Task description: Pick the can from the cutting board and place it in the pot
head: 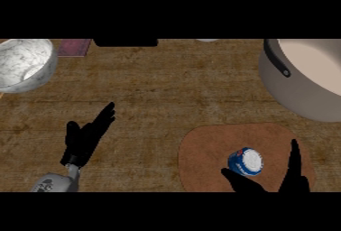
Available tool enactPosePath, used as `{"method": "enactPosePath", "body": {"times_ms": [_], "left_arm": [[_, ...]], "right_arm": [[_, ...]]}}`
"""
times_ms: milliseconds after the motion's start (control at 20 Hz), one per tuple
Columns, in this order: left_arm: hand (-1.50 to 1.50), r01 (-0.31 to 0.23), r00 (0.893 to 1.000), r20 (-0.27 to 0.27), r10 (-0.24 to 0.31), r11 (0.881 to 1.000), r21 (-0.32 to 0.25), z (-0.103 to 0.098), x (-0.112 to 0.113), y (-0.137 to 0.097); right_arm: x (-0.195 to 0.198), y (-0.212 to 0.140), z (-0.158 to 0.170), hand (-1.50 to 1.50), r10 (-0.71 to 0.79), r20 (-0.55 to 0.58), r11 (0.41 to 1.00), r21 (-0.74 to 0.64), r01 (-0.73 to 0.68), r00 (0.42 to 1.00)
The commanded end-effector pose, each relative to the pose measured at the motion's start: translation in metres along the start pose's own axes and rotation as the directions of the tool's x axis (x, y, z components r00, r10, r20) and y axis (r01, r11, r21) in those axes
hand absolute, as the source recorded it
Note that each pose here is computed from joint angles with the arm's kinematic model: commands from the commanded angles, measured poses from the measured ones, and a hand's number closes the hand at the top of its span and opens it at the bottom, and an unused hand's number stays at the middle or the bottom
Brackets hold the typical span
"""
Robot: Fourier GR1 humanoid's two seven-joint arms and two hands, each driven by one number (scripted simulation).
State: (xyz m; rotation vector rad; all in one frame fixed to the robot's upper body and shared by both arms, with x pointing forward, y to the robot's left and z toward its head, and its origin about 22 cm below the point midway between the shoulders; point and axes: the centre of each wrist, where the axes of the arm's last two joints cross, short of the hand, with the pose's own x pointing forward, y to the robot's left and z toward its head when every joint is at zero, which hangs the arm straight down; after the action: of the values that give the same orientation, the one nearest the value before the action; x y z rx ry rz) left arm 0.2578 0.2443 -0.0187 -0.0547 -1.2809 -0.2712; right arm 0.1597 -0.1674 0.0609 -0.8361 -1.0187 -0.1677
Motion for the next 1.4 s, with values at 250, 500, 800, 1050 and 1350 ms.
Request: {"method": "enactPosePath", "body": {"times_ms": [250,500,800,1050,1350], "left_arm": [[0.00,0.008,1.000,-0.002,-0.008,1.000,0.001,-0.009,-0.002,0.011],[0.00,-0.006,1.000,-0.008,0.006,1.000,-0.012,0.007,-0.011,0.000],[0.00,0.002,1.000,-0.010,-0.002,1.000,-0.010,0.006,-0.009,-0.007],[0.00,0.006,1.000,-0.024,-0.005,1.000,0.011,0.002,-0.005,0.005],[0.00,-0.004,1.000,-0.007,0.004,1.000,0.008,0.001,-0.017,-0.014]], "right_arm": [[-0.028,0.009,0.002,-1.50,-0.072,-0.036,0.997,-0.014,0.071,0.997],[-0.031,0.008,0.012,-1.50,-0.220,0.054,0.975,0.033,0.219,0.974],[-0.043,0.001,0.003,-1.50,-0.356,0.050,0.934,0.050,0.353,0.933],[-0.073,0.030,-0.006,-1.50,-0.393,0.033,0.919,0.043,0.391,0.919],[-0.087,0.061,-0.045,-1.50,-0.449,0.018,0.891,0.081,0.446,0.893]]}}
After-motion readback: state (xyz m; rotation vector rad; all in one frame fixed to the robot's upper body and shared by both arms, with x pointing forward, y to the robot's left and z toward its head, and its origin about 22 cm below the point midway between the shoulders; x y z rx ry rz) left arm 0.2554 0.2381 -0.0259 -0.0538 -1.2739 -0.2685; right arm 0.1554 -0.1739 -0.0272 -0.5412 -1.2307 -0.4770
